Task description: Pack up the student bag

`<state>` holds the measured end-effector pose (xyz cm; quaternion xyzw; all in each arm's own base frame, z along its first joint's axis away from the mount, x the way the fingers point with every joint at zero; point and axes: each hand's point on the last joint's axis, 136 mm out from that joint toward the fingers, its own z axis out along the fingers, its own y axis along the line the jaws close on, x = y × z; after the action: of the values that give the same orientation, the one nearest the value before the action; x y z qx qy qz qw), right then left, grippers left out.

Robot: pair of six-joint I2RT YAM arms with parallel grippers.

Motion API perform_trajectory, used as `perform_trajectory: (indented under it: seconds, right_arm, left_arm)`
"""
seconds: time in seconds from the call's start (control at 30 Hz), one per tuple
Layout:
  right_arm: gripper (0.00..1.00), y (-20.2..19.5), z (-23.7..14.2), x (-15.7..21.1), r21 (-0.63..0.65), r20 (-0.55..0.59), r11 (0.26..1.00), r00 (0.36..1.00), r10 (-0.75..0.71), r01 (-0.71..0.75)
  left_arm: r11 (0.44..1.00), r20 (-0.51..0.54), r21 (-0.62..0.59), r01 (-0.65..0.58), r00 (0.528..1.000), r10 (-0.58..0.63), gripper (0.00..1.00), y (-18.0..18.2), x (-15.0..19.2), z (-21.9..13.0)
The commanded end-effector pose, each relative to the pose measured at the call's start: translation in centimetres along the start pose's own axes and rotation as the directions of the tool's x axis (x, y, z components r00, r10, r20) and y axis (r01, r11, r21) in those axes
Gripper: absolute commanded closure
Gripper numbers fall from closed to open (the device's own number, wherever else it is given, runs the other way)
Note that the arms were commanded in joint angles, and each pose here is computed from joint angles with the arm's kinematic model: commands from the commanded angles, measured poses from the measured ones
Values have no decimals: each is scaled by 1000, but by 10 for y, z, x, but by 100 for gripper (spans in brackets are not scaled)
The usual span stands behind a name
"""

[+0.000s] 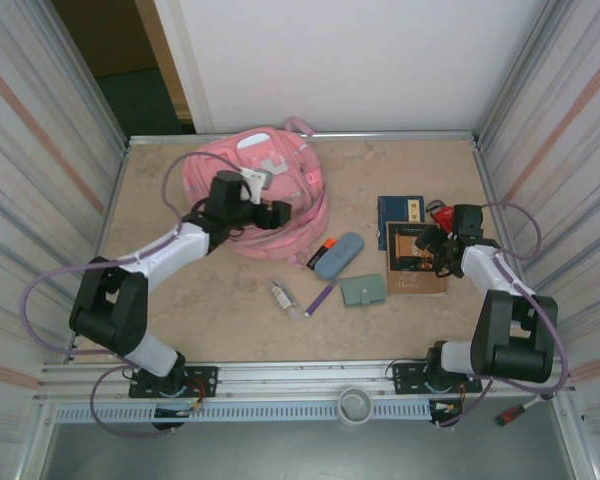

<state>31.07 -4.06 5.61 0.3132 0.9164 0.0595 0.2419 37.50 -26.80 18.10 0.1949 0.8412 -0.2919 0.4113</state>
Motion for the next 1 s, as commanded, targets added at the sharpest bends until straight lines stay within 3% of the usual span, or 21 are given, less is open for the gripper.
perform_trajectory:
  seconds: [0.0,0.1,0.2,0.3,0.4,0.57,0.73,0.97]
  right_arm:
    - [10,8,9,3,-45,-61,999,998,23,-26]
    - [12,9,17,10,-70,-118,996,992,46,-54]
    - [16,11,16,21,-120,-169,988,983,77,-98]
    - [24,9,11,26,-167,-185,972,974,131,-163]
    - [31,7,6,27,-186,-172,965,973,152,-183]
    - [33,4,4,27,-182,-149,966,976,159,-186]
    - [34,0,8,27,-164,-126,969,978,167,-187]
    - [37,-3,7,27,-159,-103,969,980,173,-188]
  left_arm:
    - [997,59,46,-68,996,65,19,-59,-20,16]
    - [975,-154,198,102,986,-72,26,-111,19,69]
    - [939,-260,265,217,954,-147,31,-140,49,103]
    - [896,-331,345,278,930,-162,38,-172,57,120]
    - [908,-408,318,272,904,-128,42,-187,76,138]
    - [920,-501,244,307,852,-151,42,-189,109,166]
    - [935,-527,186,302,834,-164,39,-187,121,185]
    - [971,-500,51,232,848,-176,34,-164,130,184]
